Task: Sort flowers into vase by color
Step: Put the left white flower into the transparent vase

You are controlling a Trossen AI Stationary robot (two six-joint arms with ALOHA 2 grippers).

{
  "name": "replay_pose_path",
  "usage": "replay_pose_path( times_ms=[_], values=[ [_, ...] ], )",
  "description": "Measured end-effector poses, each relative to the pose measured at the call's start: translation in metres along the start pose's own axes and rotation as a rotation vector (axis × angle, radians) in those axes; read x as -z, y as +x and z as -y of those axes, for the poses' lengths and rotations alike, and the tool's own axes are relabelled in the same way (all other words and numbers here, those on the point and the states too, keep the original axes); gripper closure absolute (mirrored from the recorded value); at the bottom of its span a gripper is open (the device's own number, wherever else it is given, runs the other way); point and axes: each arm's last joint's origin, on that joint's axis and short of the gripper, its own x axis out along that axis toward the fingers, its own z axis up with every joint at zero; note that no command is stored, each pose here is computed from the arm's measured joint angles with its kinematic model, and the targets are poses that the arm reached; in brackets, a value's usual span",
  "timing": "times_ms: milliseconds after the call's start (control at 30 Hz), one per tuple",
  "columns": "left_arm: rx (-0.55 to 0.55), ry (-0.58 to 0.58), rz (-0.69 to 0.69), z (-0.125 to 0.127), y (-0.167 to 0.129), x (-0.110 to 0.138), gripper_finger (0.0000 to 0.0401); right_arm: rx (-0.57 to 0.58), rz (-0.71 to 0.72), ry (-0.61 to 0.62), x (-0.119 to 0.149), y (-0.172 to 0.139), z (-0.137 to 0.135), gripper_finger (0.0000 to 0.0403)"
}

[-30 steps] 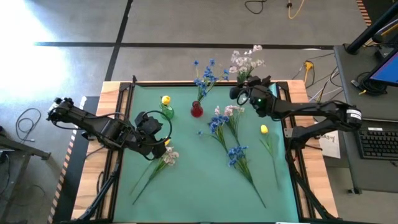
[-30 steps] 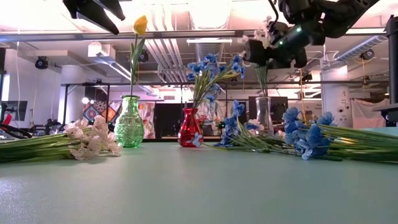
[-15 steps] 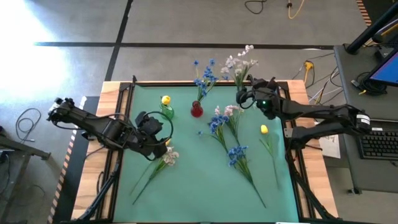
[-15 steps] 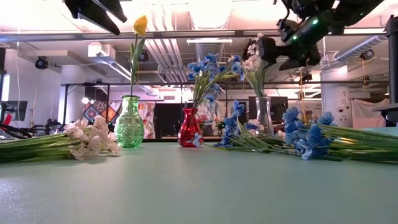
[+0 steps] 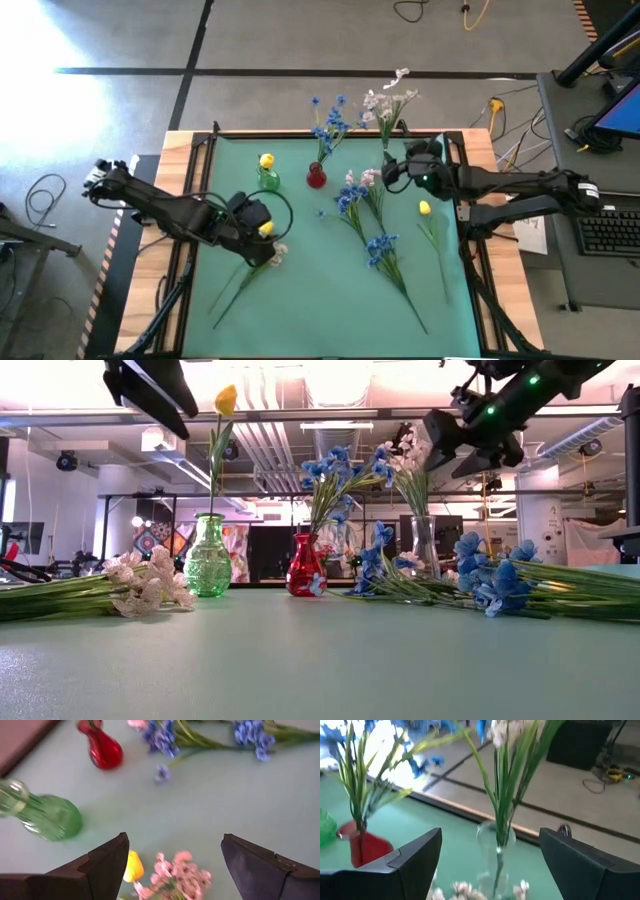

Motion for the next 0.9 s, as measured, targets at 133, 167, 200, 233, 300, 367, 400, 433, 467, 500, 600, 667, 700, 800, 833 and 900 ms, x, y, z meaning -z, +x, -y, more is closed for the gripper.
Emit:
replay_pose_path(
  times_ms=[133,167,200,233,300,367,400,433,467,500,600,667,700,800,833,900],
  values=[
    [0.04,-0.02,-0.075,0.006,0.005,0.004,0.0102,0.012,-0.073,-0.004,0.005,-0.006,0.0,0.0076],
    [0.047,-0.022,-0.094,0.008,0.007,0.005,0.0102,0.014,-0.091,-0.012,0.007,-0.008,0.0,0.0076],
    [0.056,-0.023,-0.113,0.01,0.008,0.007,0.0102,0.015,-0.105,-0.018,0.008,-0.01,0.0,0.0076],
    [0.061,-0.027,-0.132,0.011,0.01,0.008,0.0102,0.014,-0.117,-0.026,0.009,-0.011,0.0,0.0076],
    [0.065,-0.032,-0.169,0.013,0.011,0.011,0.0102,0.016,-0.145,-0.036,0.012,-0.015,0.001,0.0076],
    [0.071,-0.046,-0.202,0.016,0.012,0.014,0.0102,0.015,-0.165,-0.046,0.014,-0.02,0.001,0.0076],
    [0.074,-0.054,-0.217,0.017,0.012,0.016,0.0102,0.012,-0.171,-0.045,0.014,-0.022,0.001,0.0076],
    [0.078,-0.061,-0.237,0.018,0.012,0.018,0.0102,0.006,-0.177,-0.044,0.015,-0.024,0.001,0.0076],
    [0.083,-0.07,-0.26,0.019,0.012,0.02,0.0102,0.0,-0.186,-0.044,0.016,-0.027,0.002,0.0076],
    [0.089,-0.077,-0.281,0.02,0.011,0.022,0.0102,-0.016,-0.198,-0.042,0.016,-0.029,0.001,0.0076],
    [0.094,-0.094,-0.337,0.023,0.008,0.029,0.0102,-0.098,-0.25,-0.035,0.019,-0.034,-0.001,0.0076],
    [0.094,-0.108,-0.347,0.025,0.005,0.033,0.0102,-0.182,-0.304,-0.023,0.021,-0.036,-0.005,0.0076],
    [0.091,-0.118,-0.352,0.025,0.004,0.034,0.0102,-0.225,-0.337,-0.014,0.022,-0.037,-0.007,0.0076],
    [0.091,-0.155,-0.358,0.028,0.001,0.038,0.0102,-0.335,-0.425,0.008,0.026,-0.042,-0.013,0.0076],
    [0.089,-0.169,-0.36,0.029,0.0,0.039,0.0102,-0.368,-0.45,0.011,0.027,-0.044,-0.014,0.0076],
    [0.083,-0.196,-0.365,0.031,0.0,0.041,0.0102,-0.425,-0.488,0.013,0.03,-0.049,-0.018,0.0076]
  ],
)
